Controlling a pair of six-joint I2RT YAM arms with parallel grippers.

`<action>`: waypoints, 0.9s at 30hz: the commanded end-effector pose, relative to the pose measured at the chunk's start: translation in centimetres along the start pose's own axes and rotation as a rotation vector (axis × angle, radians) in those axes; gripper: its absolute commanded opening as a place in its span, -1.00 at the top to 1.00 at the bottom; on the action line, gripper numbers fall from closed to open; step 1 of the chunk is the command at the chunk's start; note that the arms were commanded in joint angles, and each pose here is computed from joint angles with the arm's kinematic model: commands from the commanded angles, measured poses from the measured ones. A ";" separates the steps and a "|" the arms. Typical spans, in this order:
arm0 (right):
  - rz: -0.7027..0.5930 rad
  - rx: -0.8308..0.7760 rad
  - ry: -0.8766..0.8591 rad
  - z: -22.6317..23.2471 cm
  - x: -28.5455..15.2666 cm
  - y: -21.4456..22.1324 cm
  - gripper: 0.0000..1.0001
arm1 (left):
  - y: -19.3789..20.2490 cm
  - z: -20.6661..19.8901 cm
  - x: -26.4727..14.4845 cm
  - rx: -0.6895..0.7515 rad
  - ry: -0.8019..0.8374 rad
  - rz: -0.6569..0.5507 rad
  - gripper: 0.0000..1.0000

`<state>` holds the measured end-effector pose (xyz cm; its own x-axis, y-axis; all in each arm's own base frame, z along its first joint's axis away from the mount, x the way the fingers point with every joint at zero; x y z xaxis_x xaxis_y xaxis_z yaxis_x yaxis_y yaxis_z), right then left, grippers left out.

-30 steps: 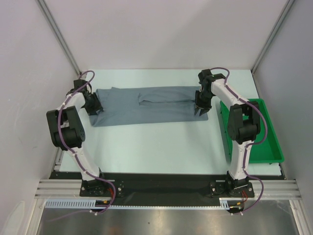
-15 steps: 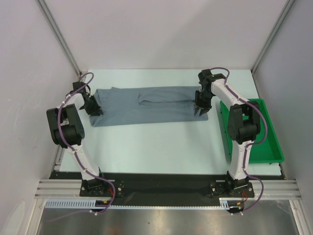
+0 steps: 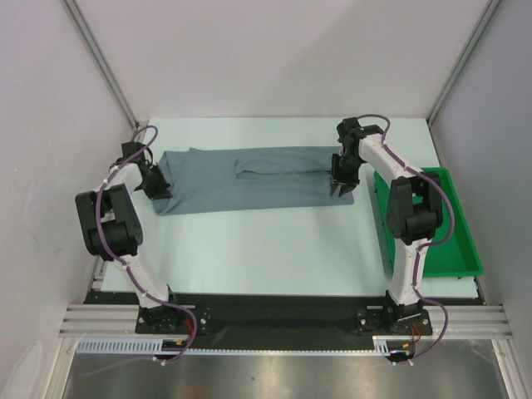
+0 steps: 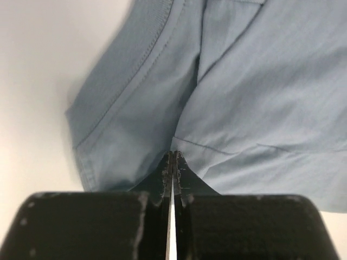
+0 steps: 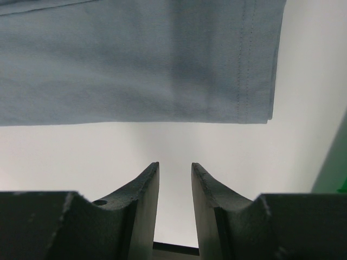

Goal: Fold and stack the t-shirts
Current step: Fold the tshirt

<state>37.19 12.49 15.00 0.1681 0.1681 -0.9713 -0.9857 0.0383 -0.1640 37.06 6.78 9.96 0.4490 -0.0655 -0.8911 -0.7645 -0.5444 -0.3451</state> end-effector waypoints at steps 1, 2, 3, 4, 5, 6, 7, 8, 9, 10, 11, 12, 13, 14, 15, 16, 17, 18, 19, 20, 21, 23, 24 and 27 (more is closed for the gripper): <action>-0.038 -0.013 -0.023 0.6 -1.2 -0.3 0.28 | -1.1 -0.6 -2.8 -0.009 0.014 -0.109 0.99; -0.037 -0.015 -0.023 0.7 -1.2 -0.3 0.28 | -1.0 -0.7 -2.9 -0.008 0.014 -0.112 0.99; -0.039 -0.014 -0.024 0.7 -1.2 -0.3 0.28 | -0.9 -0.5 -2.9 -0.011 0.010 -0.113 0.99; -0.036 -0.015 -0.021 0.6 -1.2 -0.3 0.28 | -0.9 -0.6 -3.2 -0.010 0.012 -0.120 0.99; -0.033 -0.013 -0.020 0.6 -1.1 -0.2 0.28 | -0.8 -0.6 -3.3 -0.013 0.012 -0.118 0.99; -0.034 -0.016 -0.022 0.7 -1.1 -0.2 0.28 | -0.4 -0.5 -3.2 -0.013 0.012 -0.110 0.99; -0.033 -0.014 -0.021 0.7 -1.1 -0.2 0.28 | -0.3 -0.4 -3.2 -0.016 0.011 -0.109 0.99; -0.035 -0.015 -0.023 0.7 -1.1 -0.2 0.28 | -0.1 -0.4 -3.2 -0.015 0.008 -0.099 0.99; -0.034 -0.014 -0.023 0.7 -1.1 -0.2 0.28 | 0.3 -0.2 -3.1 -0.017 0.001 -0.089 0.99; -0.034 -0.014 -0.021 0.7 -1.2 -0.2 0.28 | 0.4 -0.2 -3.3 -0.015 -0.001 -0.090 0.99; -0.036 -0.015 -0.022 0.7 -1.2 -0.3 0.28 | 0.6 -0.1 -3.3 -0.012 -0.002 -0.091 0.99; -0.033 -0.017 -0.021 0.7 -1.1 -0.2 0.28 | 1.0 0.1 -3.3 -0.013 -0.008 -0.084 0.99; -0.033 -0.013 -0.021 0.7 -1.1 -0.2 0.28 | 1.2 0.2 -3.3 -0.012 -0.015 -0.078 0.99; -0.028 -0.015 -0.020 0.7 -1.0 -0.1 0.28 | 1.3 0.2 -3.4 -0.010 -0.012 -0.085 0.99; -0.030 -0.014 -0.020 0.7 -1.0 -0.2 0.28 | 1.4 0.3 -3.4 -0.009 -0.016 -0.081 0.99; -0.030 -0.016 -0.023 0.8 -1.0 -0.2 0.28 | 1.4 0.4 -3.4 -0.008 -0.022 -0.079 0.99; -0.027 -0.017 -0.022 0.8 -0.9 -0.2 0.28 | 1.5 0.4 -3.3 -0.008 -0.025 -0.074 0.99; -0.028 -0.017 -0.021 0.7 -0.9 -0.2 0.28 | 1.5 0.5 -3.2 -0.001 -0.028 -0.079 0.99; -0.032 -0.016 -0.022 0.8 -0.9 -0.3 0.28 | 1.5 0.6 -3.0 0.000 -0.033 -0.081 0.99; -0.034 -0.016 -0.026 0.8 -0.9 -0.4 0.28 | 1.2 0.6 -2.8 0.004 -0.034 -0.087 0.99; -0.029 -0.017 -0.028 0.8 -0.8 -0.3 0.28 | 0.6 0.6 -2.3 0.003 -0.038 -0.083 0.99; -0.029 -0.023 -0.030 1.0 -0.8 -0.5 0.28 | -0.2 0.3 -1.9 0.003 -0.032 -0.092 0.89; -0.026 -0.023 -0.027 1.0 -0.7 -0.5 0.28 | -1.0 0.0 -1.8 0.001 -0.029 -0.109 0.78; -0.022 -0.025 -0.028 1.0 -0.7 -0.4 0.28 | -2.6 -0.5 -2.1 0.005 -0.031 -0.132 0.38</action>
<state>37.08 12.79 15.02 0.1653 0.1732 -0.9709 -0.9862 0.0306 -0.1625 36.18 7.04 10.87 0.4708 -0.0067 -0.8822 -0.7364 -0.5536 -0.3889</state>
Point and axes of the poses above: each gripper's point midway between its finger pads, its own x axis out along the fingers, its own z axis along the line the jaws close on, y = z × x, the point moved 7 cm from there along -x, back along the fingers, and after that the axes turned 4 degrees about -x, right-handed, at the moved point
